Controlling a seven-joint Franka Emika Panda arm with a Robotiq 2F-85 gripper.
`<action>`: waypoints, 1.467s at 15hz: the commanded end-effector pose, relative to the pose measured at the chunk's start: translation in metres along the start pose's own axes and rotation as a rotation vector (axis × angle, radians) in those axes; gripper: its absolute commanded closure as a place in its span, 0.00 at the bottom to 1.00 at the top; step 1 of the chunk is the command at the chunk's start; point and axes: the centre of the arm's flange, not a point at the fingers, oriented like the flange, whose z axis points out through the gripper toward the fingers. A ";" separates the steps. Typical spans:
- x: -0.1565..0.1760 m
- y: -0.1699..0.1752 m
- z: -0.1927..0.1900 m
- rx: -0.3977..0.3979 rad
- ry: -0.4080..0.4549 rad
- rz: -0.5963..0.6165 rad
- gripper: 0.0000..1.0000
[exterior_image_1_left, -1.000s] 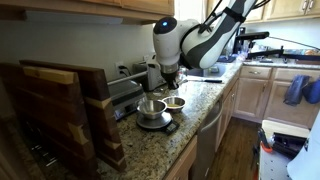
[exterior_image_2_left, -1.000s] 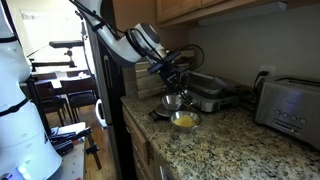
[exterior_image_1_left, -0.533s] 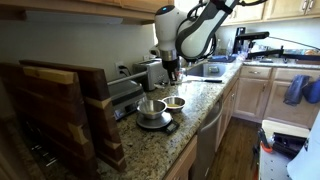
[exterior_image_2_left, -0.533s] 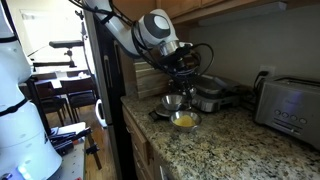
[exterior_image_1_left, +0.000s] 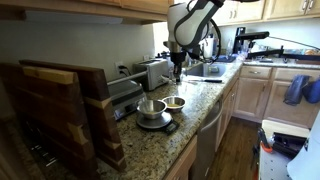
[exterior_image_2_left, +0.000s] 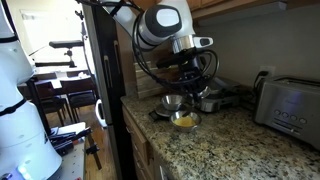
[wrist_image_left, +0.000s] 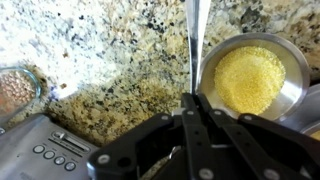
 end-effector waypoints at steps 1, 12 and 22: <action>-0.006 0.024 0.011 0.035 0.022 0.149 0.98; -0.019 0.066 0.086 0.079 0.081 0.393 0.98; -0.026 0.081 0.145 0.131 -0.001 0.328 0.98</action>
